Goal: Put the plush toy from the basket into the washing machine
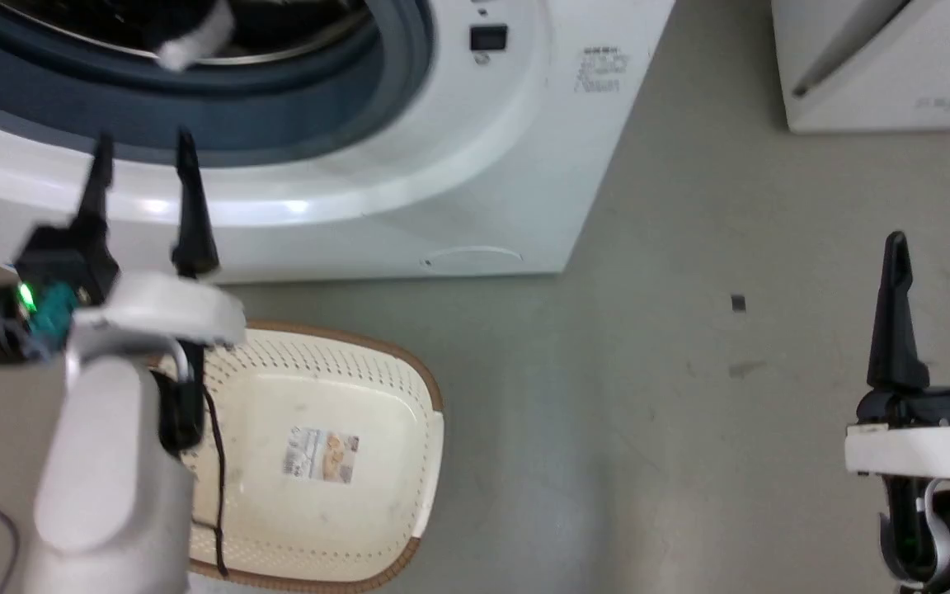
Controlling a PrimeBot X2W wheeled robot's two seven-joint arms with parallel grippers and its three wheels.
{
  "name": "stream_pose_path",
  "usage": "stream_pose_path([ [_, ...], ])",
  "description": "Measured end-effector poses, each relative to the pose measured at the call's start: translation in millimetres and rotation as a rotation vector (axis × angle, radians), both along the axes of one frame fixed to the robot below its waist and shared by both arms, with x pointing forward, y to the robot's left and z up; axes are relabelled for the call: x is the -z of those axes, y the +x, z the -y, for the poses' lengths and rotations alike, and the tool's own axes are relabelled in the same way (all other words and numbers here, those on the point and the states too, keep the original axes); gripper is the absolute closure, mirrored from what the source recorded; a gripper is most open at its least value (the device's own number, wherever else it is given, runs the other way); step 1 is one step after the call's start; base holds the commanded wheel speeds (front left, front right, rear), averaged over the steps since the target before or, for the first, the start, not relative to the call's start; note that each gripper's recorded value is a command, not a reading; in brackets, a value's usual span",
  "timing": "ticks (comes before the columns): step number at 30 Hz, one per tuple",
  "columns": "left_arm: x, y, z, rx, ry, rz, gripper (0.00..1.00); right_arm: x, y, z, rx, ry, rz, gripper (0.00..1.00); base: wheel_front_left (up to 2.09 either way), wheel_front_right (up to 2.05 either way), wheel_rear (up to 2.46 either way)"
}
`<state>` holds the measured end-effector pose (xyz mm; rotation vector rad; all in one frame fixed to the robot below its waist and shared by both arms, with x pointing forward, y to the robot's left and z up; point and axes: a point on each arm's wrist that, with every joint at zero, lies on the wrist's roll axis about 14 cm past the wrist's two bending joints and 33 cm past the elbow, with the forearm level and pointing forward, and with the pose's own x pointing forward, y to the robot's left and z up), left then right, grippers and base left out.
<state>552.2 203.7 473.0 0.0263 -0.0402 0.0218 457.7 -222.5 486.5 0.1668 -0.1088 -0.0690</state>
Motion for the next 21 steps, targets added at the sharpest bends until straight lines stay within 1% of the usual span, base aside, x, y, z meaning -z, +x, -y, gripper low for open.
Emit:
stream_pose_path([
  [6, -17.8, -61.4, 0.0, -0.017, 0.009, 0.023, 0.0, -23.6, -16.2, -14.1, -0.038, -0.009, 0.044, 0.0, 0.0, 0.0, 0.0],
  [12, -18.2, -124.1, -7.8, -0.061, 0.037, 0.0, 0.0, -36.2, -40.4, -23.7, -0.066, -0.009, 0.061, 0.0, 0.0, 0.0, 0.0],
  [16, -25.0, -153.2, -14.8, -0.093, 0.043, 0.012, 0.0, -42.2, -54.5, -30.1, -0.085, -0.015, 0.069, 0.0, 0.0, 0.0, 0.0],
  [21, -35.9, -180.6, -21.0, -0.131, 0.042, 0.041, 0.0, -46.9, -72.1, -34.3, -0.1, -0.021, 0.076, 0.0, 0.0, 0.0, 0.0],
])
